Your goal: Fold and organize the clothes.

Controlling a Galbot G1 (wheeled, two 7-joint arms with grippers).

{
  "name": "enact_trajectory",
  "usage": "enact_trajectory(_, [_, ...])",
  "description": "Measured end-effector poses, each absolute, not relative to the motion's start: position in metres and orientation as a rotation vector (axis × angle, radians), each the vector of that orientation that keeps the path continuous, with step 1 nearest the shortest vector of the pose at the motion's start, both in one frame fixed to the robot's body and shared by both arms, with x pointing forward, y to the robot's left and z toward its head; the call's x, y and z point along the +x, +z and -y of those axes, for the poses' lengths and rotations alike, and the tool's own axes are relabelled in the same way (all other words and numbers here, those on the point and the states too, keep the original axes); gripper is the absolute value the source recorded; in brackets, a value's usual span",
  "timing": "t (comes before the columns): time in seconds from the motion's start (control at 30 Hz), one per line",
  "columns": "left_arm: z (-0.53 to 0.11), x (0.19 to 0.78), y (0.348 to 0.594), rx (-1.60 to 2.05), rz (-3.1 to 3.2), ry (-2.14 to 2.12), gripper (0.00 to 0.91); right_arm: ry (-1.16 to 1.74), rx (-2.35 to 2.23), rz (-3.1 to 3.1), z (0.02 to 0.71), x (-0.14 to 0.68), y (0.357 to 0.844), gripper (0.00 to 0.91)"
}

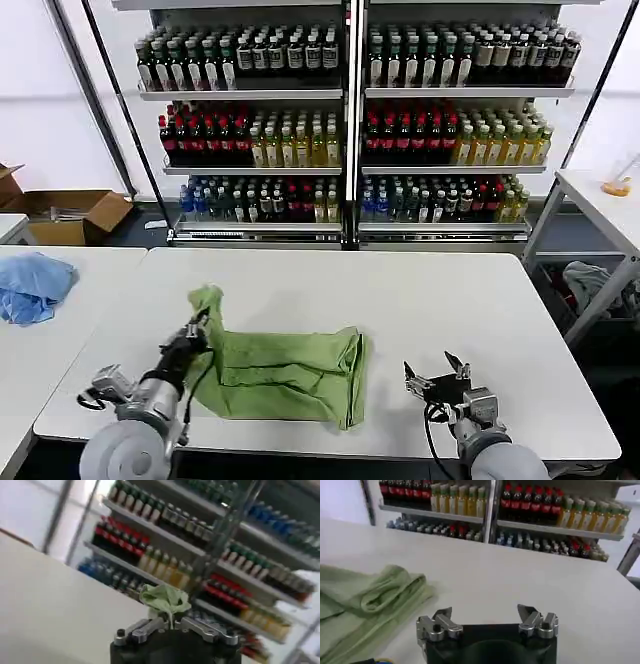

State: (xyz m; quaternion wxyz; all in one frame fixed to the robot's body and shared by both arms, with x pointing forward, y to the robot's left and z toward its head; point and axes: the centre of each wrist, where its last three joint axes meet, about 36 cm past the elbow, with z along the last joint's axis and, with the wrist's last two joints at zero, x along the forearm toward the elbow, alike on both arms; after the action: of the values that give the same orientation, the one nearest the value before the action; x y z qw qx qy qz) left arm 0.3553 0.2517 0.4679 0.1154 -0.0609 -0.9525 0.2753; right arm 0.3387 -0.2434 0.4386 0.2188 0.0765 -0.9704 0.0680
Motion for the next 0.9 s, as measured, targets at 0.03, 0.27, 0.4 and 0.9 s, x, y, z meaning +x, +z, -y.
enact_trajectory(0.03, [-0.245,0.355,0.467,-0.211,2.772,0.836,0.02,0.186,0.211,2.687,0.244,0.34,0.439,0.907])
enact_trajectory(0.27, [-0.198,0.362,0.451,-0.374,2.642,0.967,0.131,0.175,0.21,2.699,0.245,0.347,0.44,0.907])
enact_trajectory(0.4, [-0.173,0.371,0.437,-0.429,2.588,0.971,0.907,0.17,0.209,2.706,0.245,0.35,0.442,0.907])
enact_trajectory(0.9, [-0.129,0.38,0.404,-0.553,2.513,0.808,0.907,0.176,0.196,2.722,0.25,0.359,0.444,0.907])
